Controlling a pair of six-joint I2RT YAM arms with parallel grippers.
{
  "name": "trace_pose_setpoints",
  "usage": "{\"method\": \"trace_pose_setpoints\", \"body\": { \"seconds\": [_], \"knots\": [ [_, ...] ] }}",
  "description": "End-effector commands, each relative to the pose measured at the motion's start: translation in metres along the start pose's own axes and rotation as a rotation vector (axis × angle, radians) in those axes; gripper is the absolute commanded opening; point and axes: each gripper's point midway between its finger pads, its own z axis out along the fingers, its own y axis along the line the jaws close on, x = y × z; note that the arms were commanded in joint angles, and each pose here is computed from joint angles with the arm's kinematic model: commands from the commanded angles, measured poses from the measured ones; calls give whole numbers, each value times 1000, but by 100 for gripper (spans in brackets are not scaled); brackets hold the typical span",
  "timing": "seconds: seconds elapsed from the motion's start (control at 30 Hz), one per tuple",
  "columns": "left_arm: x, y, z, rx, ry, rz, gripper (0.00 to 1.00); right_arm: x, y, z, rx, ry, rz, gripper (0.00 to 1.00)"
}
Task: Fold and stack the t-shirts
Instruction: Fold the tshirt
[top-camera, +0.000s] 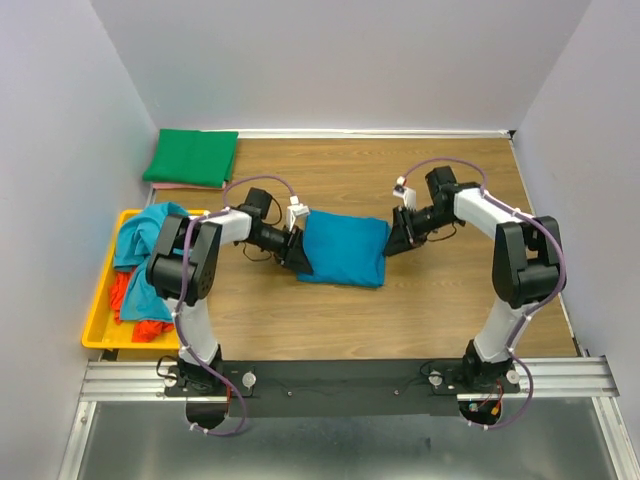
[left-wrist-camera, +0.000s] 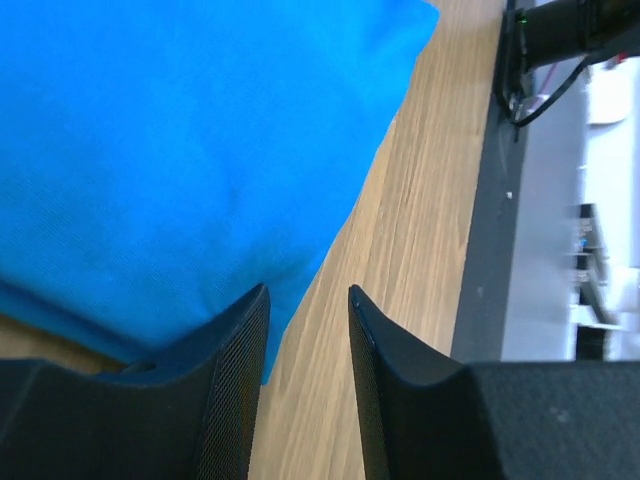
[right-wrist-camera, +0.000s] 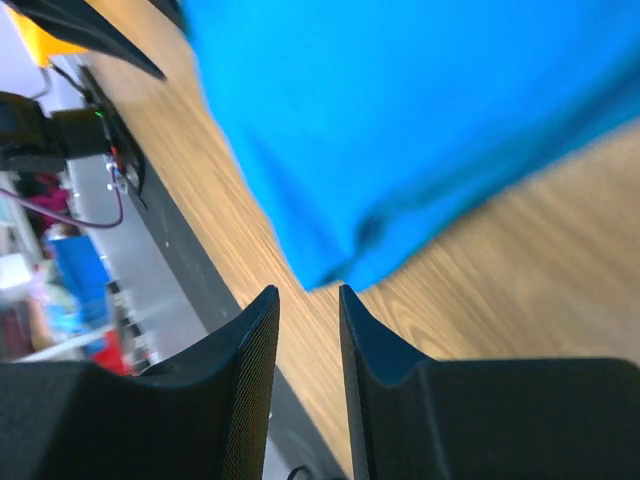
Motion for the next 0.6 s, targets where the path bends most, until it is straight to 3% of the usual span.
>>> {"method": "trace_pose_setpoints", "body": {
  "seconds": [0.0,0.1,0.3,0.43,0.57],
  "knots": [
    [-45,-30,-23,-49,-45,203,46,-26,39,-21,-109,-67,-127,40],
    [-57,-43,-15,-25,-39,221,46,-29,64,-9,-231,-43,-93,47],
    [-59,-34,8,2,-30,131,45,-6,78,41,-308,90,-3,48],
    [-48,-20,22,5,-13,43,46,23,48,65,-258,185,139,47],
    [-13,15,33,-58,34,-99,46,48,-1,78,-68,243,207,47]
  ]
}}
